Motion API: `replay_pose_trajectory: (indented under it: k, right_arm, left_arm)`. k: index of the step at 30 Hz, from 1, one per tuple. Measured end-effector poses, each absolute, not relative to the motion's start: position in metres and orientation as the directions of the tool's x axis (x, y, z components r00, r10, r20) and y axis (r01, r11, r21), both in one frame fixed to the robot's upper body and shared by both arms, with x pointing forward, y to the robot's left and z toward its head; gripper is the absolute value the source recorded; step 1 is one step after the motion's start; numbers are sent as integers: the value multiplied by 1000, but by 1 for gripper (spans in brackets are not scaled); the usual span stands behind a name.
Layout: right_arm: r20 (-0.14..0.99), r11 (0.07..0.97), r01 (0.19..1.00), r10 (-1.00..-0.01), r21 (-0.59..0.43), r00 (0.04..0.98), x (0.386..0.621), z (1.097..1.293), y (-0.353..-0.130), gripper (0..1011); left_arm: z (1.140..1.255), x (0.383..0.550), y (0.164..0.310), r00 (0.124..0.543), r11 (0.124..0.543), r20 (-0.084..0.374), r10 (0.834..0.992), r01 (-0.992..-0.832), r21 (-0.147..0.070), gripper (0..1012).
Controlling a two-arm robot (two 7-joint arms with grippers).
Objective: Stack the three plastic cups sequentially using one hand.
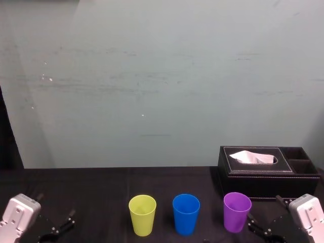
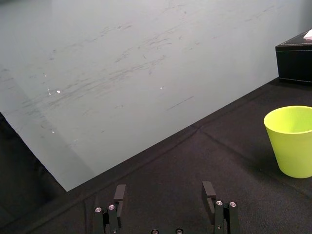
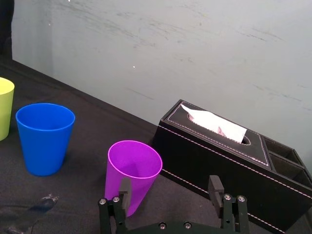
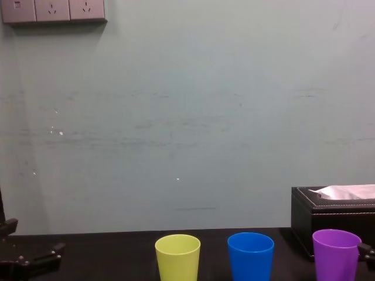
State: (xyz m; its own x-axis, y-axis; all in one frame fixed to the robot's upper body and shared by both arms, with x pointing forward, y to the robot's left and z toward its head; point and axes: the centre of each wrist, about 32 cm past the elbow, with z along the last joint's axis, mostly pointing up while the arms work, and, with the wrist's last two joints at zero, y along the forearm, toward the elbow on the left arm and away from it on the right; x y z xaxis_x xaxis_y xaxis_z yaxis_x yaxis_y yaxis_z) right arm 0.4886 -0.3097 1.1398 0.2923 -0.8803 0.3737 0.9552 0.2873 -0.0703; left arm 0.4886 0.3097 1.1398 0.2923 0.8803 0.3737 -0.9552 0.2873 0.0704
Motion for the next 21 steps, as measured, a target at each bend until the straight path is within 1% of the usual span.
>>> replay_pose_trajectory:
  k: [21]
  right_arm:
    - [360,289,954,-884,-76,296,486,1137,-310,1003]
  left_arm:
    - [1140,489,310,292,287,374,880,-955,70,1000]
